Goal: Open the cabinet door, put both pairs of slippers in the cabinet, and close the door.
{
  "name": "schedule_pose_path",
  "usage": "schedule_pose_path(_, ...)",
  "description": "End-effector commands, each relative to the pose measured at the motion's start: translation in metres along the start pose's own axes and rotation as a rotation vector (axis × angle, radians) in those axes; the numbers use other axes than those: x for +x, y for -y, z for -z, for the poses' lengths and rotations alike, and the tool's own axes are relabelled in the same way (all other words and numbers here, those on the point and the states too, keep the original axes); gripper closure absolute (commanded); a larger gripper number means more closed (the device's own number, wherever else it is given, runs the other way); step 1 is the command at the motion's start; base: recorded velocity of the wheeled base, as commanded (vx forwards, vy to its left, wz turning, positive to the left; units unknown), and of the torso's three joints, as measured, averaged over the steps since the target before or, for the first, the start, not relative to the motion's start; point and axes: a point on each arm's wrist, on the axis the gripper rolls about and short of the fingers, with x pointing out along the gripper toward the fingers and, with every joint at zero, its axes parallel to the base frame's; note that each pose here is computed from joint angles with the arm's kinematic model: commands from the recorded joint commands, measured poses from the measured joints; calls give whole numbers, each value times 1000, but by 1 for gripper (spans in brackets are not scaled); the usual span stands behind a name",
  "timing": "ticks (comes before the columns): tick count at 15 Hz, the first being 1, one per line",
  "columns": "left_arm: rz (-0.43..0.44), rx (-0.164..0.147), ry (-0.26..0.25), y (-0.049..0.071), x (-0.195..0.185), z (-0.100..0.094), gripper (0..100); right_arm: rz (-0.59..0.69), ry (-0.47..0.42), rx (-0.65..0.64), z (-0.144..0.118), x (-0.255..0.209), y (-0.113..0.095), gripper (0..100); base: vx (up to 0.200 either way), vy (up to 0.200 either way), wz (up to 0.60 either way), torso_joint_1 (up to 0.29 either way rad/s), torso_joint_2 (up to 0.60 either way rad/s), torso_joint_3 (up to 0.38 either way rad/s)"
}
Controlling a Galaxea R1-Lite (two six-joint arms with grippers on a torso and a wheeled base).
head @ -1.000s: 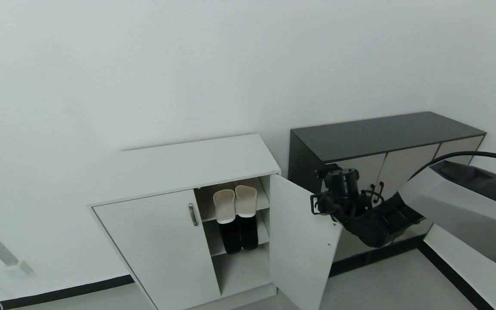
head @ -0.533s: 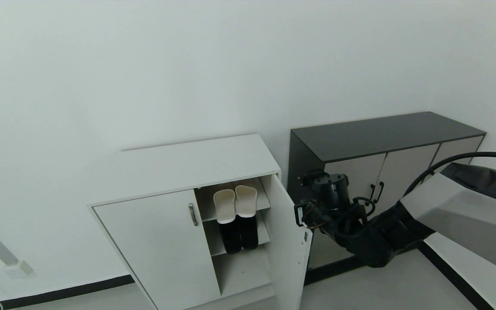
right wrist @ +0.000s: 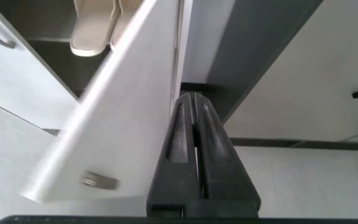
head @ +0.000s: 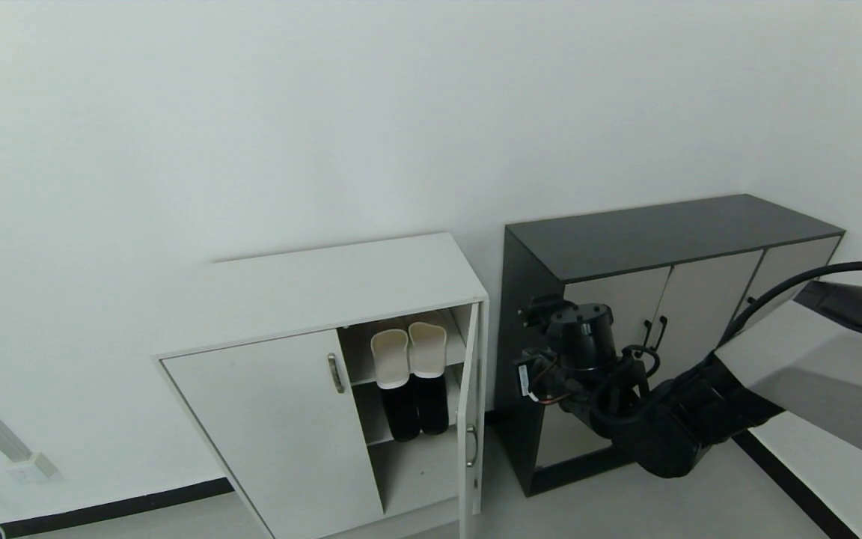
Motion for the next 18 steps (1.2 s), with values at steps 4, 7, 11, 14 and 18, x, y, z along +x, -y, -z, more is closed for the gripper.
schedule_pose_path(4,-1,0,0,0,0,0,100,-27,21,-13,-1,-9,-8,100,0,0,0,0,0,0)
schedule_pose_path(7,-1,0,0,0,0,0,100,-63,24,-20,1,-14,-12,100,0,0,400,-3,3,3)
schedule_pose_path(11,-1,0,0,0,0,0,100,-120,42,-12,1,-20,-11,100,0,0,600,-1,2,5)
schedule_pose_path(14,-1,0,0,0,0,0,100,-133,52,-12,3,-21,-10,100,0,0,200,1,1,1)
schedule_pose_path(18,1,1,0,0,0,0,100,-129,53,-24,4,-23,-7,100,0,0,0,0,0,0)
